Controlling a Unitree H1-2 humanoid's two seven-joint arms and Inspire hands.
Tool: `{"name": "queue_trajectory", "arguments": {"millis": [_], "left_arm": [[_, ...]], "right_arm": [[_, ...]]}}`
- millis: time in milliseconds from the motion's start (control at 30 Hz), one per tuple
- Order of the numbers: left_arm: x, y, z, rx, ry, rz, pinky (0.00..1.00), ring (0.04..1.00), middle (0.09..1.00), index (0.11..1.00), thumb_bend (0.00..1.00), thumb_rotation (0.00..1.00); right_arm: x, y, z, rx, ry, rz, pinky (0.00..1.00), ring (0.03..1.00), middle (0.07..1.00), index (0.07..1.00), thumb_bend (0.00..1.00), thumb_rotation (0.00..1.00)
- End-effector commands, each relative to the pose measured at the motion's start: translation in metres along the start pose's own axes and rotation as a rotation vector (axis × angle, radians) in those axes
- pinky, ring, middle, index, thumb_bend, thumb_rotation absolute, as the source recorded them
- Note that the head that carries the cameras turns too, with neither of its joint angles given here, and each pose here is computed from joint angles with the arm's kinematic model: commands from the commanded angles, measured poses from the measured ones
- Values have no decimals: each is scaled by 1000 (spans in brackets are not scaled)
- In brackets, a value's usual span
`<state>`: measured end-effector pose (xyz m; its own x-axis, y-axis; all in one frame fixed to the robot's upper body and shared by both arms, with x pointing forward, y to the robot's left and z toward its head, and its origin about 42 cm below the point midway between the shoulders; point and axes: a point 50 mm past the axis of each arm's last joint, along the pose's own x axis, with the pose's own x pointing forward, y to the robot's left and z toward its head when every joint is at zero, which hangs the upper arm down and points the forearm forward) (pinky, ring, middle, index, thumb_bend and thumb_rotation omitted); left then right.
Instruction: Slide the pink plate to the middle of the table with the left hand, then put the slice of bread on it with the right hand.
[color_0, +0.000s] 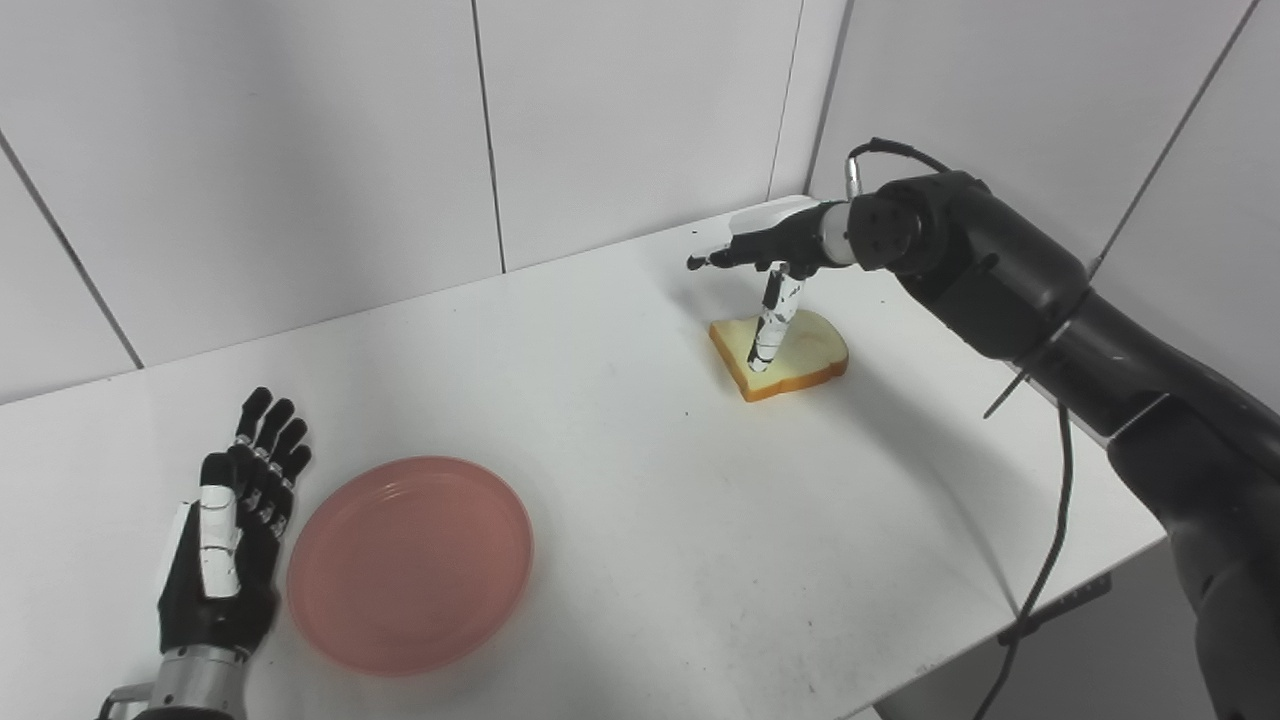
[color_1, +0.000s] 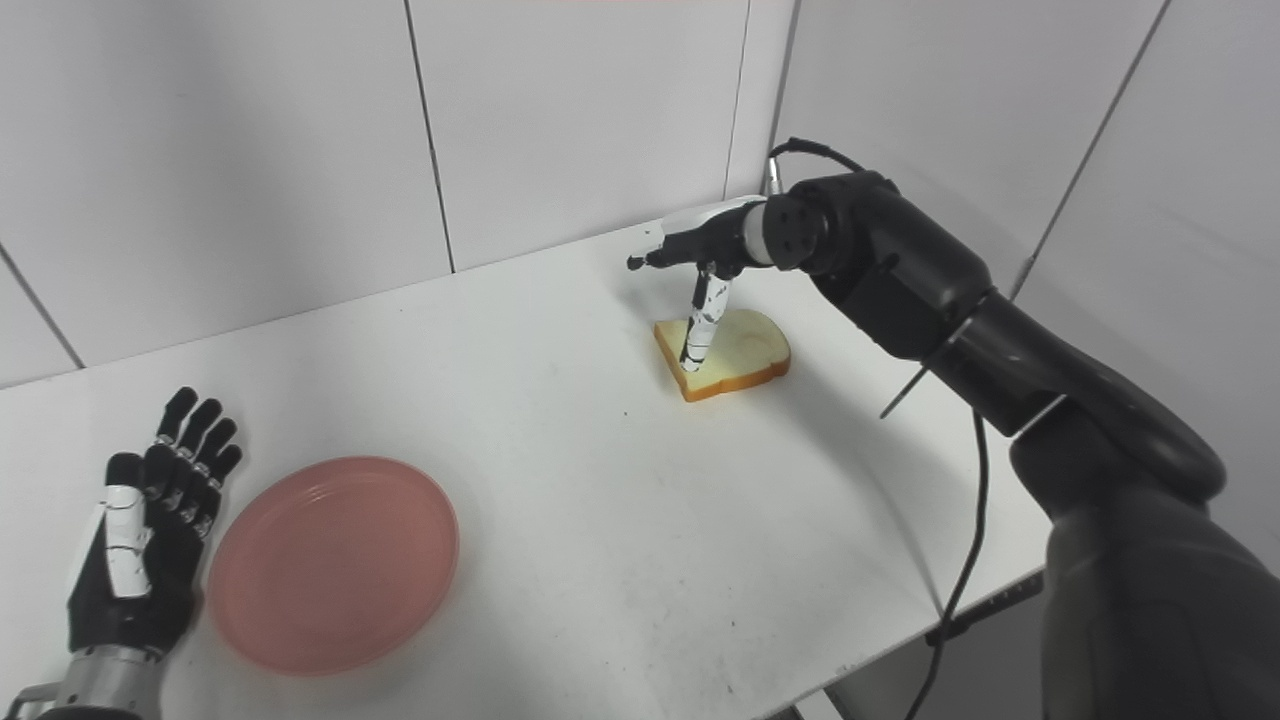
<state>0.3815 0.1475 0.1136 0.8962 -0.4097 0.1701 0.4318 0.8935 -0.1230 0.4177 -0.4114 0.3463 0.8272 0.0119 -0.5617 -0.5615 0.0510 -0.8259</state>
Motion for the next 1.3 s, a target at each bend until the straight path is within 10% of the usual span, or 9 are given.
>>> {"name": "queue_trajectory", "arguments": {"millis": [0, 1267], "left_arm": [[-45, 2, -46, -50, 146, 40, 989, 981, 982, 960, 783, 982], [-49, -2, -44, -62, 144, 34, 993, 975, 975, 955, 785, 967]], "right_arm": [[-15, -24, -7, -47, 26, -81, 890, 999, 1000, 994, 1000, 227], [10, 26, -25, -154, 128, -64, 984, 1000, 1000, 1000, 1000, 324]]}}
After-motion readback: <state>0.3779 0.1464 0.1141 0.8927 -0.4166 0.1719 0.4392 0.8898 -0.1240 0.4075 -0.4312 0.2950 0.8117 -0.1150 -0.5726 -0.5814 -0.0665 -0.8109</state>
